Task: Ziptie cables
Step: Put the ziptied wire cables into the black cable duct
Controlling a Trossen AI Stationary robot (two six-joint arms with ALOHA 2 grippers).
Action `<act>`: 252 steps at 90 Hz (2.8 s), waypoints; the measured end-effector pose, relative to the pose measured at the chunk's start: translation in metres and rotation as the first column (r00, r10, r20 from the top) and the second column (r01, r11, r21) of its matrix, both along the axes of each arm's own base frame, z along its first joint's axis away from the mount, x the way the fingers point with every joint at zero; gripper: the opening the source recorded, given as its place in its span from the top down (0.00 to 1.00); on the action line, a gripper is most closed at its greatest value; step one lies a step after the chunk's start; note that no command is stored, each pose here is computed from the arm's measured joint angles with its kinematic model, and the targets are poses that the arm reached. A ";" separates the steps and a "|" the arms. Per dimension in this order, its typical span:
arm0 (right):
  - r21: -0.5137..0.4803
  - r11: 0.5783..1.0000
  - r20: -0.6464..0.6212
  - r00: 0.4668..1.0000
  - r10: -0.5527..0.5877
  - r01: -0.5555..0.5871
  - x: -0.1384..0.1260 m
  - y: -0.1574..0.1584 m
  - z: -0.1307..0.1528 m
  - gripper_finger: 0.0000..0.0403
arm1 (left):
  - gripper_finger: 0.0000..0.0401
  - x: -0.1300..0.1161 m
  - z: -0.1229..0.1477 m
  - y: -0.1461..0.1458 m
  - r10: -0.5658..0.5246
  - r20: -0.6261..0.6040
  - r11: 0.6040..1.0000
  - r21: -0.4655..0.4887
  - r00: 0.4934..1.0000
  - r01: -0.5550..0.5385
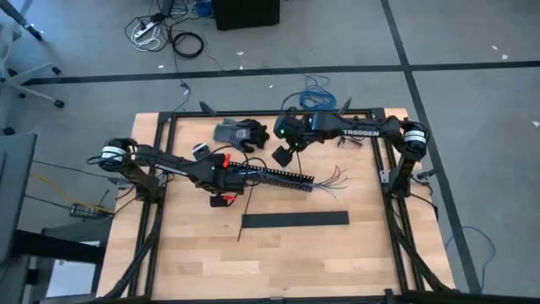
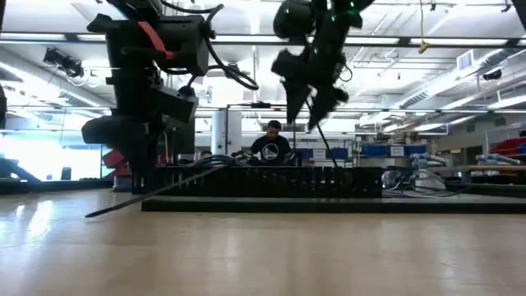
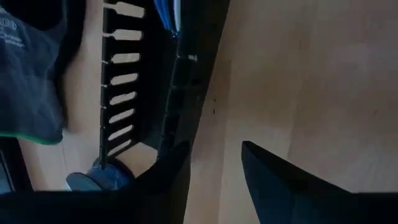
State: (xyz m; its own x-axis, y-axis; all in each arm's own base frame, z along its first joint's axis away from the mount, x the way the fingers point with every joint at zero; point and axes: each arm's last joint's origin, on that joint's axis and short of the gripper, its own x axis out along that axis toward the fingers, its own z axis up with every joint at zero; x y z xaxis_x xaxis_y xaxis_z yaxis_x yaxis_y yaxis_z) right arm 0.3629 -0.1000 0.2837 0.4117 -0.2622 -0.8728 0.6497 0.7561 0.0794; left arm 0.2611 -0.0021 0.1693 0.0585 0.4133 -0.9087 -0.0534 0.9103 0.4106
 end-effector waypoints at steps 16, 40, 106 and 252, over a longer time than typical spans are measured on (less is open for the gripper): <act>-0.047 0.996 0.069 0.995 0.073 -0.070 0.004 -0.001 0.038 0.23 | 0.66 -0.004 0.003 0.004 0.000 -0.039 0.988 0.151 0.999 0.006; -0.078 0.964 0.156 0.952 0.263 -0.254 0.015 0.019 0.058 0.24 | 0.66 -0.023 0.039 0.004 0.008 0.069 0.984 0.179 0.998 -0.020; -0.392 0.858 0.006 0.931 0.364 -0.333 0.041 0.035 0.037 0.24 | 0.66 -0.063 0.039 0.004 0.067 0.221 0.997 0.029 0.973 -0.075; 0.065 0.929 -0.279 0.887 0.368 -0.365 -0.022 0.102 -0.127 0.66 | 0.66 -0.055 0.040 0.003 0.031 0.272 0.999 -0.045 0.962 -0.019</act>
State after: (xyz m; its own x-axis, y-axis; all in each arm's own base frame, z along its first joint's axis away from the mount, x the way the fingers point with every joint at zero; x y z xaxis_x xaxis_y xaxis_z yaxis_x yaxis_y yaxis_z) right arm 0.3410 0.0016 0.1564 0.2144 -0.1306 -0.9680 0.3226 0.9449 -0.0561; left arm 0.2056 0.0009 0.2093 0.2963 0.3800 -0.8763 -0.1807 0.9232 0.3392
